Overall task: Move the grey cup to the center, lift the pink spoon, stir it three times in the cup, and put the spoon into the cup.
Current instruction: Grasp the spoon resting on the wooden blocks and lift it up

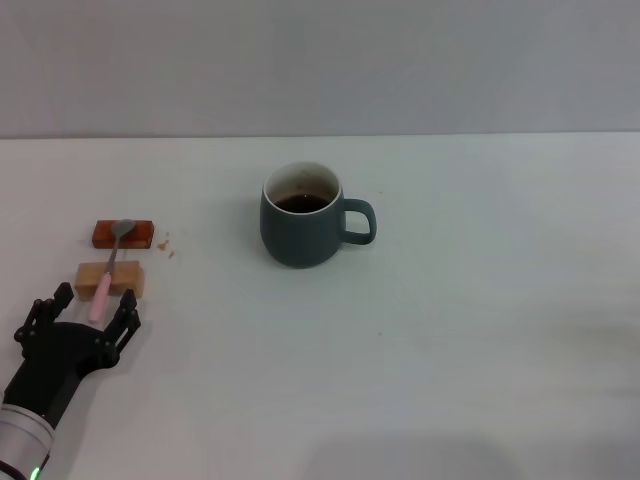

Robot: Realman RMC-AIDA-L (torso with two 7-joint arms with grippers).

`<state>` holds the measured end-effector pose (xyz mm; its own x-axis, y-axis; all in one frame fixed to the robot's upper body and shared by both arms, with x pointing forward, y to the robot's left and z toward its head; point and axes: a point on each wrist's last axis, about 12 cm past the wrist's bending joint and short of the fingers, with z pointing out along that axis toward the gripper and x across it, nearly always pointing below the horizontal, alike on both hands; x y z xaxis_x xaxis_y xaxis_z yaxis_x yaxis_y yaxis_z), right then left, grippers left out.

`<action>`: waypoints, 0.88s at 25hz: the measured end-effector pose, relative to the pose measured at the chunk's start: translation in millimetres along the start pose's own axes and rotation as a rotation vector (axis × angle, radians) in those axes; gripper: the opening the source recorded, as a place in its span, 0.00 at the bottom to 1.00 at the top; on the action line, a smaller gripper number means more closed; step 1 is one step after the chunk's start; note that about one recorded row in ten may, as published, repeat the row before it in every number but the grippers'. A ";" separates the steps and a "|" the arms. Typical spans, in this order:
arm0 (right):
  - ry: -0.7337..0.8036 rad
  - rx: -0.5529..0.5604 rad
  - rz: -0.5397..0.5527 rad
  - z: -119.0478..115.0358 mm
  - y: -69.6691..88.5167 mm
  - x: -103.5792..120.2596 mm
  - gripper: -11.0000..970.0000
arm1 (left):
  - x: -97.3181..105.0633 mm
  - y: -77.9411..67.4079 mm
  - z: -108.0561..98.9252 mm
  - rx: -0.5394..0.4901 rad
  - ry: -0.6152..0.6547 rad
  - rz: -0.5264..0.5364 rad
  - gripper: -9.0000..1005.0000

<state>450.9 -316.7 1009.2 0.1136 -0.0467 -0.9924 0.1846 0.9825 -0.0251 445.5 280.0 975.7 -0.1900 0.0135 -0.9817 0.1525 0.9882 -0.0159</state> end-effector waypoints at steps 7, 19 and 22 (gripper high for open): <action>-0.001 -0.001 0.001 0.4 0.5 -0.3 0.01 | 0.7 -0.7 2.3 0.005 0.014 0.002 0.81; -0.001 -0.003 0.002 1.1 1.1 -0.3 0.01 | 0.6 -0.2 2.7 -0.001 0.016 -0.002 0.68; 0.000 -0.003 0.002 1.2 1.1 -0.3 0.01 | 0.5 -0.4 3.0 0.000 0.017 -0.003 0.63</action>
<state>452.2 -315.8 1009.6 0.1144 -0.0448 -0.9924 0.1811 0.9832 -0.0235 448.3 279.1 974.6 -0.2068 0.0134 -0.9783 0.1516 0.9883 -0.0185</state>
